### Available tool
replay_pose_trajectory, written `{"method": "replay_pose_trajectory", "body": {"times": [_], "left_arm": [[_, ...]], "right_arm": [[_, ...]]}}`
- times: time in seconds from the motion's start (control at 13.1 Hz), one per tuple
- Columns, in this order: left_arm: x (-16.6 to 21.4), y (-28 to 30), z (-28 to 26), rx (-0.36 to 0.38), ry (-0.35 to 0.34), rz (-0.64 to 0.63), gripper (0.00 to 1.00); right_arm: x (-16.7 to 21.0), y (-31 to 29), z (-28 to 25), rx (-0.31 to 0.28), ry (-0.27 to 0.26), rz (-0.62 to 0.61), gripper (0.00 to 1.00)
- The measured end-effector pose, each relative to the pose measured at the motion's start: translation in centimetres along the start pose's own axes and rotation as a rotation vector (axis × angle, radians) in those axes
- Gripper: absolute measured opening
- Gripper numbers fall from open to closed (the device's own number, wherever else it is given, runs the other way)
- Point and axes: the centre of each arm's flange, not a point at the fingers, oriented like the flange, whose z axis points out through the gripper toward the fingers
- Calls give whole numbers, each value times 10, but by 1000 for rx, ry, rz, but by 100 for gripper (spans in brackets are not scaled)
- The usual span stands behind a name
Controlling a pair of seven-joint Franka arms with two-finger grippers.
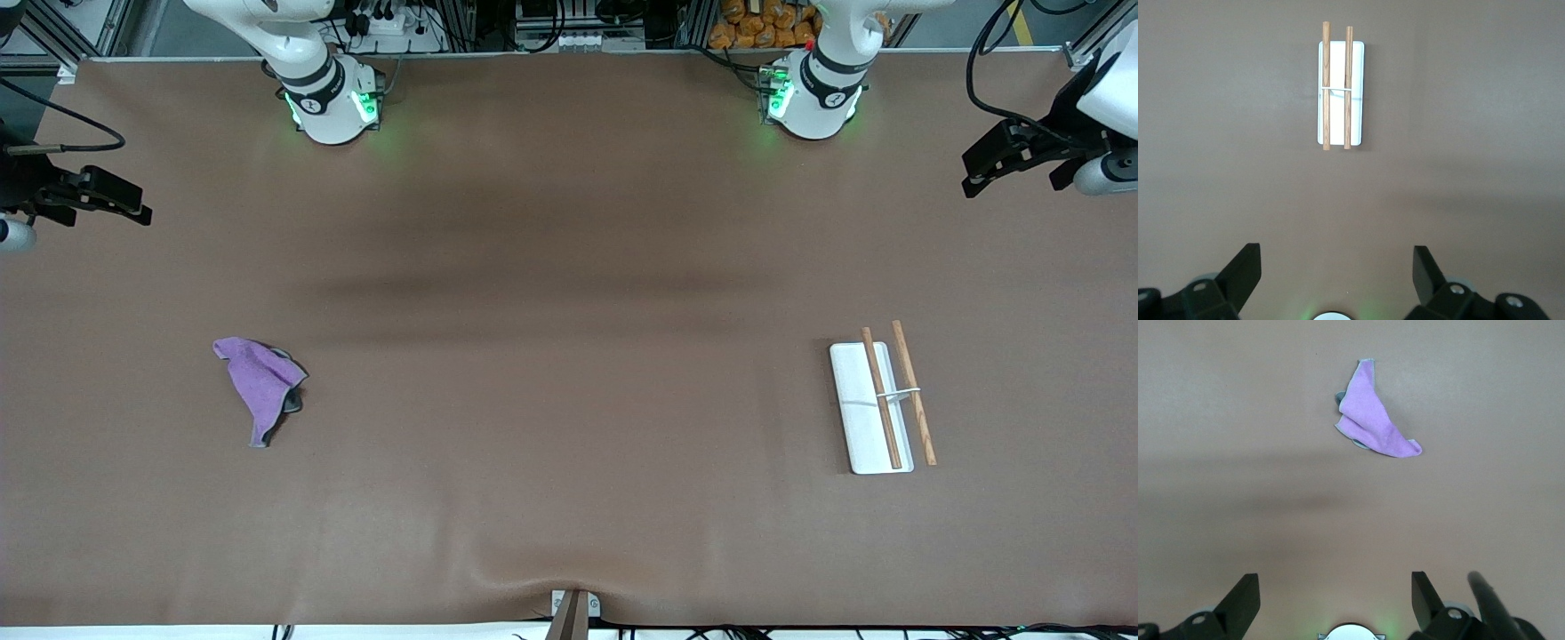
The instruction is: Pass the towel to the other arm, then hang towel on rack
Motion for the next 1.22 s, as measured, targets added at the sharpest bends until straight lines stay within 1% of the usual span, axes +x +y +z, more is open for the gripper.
{"method": "replay_pose_trajectory", "body": {"times": [0.15, 0.38, 0.76, 0.84, 1.22], "left_arm": [[3, 2, 5, 1, -9, 4, 100], [6, 6, 11, 3, -20, 9, 100], [7, 6, 12, 3, -23, 10, 100], [7, 6, 12, 3, -23, 10, 100], [7, 6, 12, 3, -22, 10, 100]], "right_arm": [[0, 0, 6, 1, -13, 1, 100], [4, 2, 23, 2, -50, 4, 100], [15, 23, 41, 8, -81, 40, 100], [19, 28, 46, 9, -81, 49, 100], [52, 40, 74, 8, -37, 66, 100]]}}
